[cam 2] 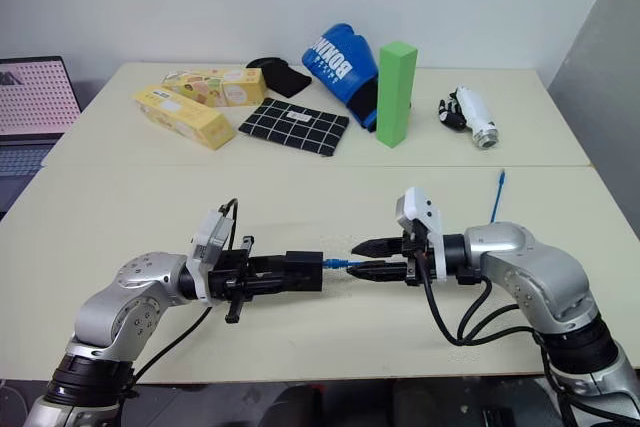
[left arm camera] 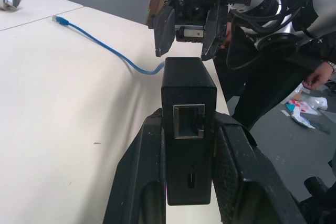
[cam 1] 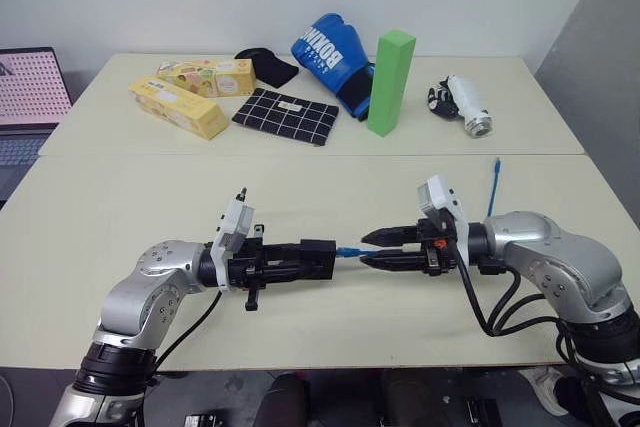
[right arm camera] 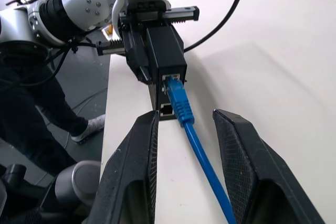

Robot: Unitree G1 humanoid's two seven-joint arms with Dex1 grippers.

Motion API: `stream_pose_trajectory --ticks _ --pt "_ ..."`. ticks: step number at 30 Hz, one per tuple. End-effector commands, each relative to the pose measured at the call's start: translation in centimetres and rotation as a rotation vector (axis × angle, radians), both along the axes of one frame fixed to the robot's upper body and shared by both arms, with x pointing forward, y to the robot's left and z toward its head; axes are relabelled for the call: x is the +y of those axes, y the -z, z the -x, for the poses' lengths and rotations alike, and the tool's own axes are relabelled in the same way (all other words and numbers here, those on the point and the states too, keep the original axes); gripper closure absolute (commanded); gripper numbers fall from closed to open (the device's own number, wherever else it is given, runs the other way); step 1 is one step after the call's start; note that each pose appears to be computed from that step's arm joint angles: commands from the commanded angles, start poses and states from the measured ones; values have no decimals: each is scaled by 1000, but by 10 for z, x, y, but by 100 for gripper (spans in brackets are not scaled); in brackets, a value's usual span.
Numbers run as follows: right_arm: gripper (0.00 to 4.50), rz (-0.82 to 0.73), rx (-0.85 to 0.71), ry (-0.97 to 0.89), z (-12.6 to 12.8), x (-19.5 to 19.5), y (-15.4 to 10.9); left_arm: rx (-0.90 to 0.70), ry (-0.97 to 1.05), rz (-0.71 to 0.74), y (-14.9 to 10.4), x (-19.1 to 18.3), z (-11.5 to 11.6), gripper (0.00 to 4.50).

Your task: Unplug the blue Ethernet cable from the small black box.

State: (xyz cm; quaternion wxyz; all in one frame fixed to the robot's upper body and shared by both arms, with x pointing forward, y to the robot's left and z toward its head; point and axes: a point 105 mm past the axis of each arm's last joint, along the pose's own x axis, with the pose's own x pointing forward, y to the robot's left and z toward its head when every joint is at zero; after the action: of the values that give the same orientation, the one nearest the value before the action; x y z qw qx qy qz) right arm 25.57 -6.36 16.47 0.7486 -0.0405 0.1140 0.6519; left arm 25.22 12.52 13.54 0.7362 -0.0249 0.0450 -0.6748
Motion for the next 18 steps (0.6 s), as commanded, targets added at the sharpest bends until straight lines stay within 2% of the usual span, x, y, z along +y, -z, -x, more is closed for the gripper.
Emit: stream_pose_trajectory --ticks 1,18 --pt "277 -31 -16 9 0 6 -4 -23 34 2 -6 -4 2 373" --pt "277 -28 30 -47 7 20 2 -30 38 5 -5 -7 2 373"
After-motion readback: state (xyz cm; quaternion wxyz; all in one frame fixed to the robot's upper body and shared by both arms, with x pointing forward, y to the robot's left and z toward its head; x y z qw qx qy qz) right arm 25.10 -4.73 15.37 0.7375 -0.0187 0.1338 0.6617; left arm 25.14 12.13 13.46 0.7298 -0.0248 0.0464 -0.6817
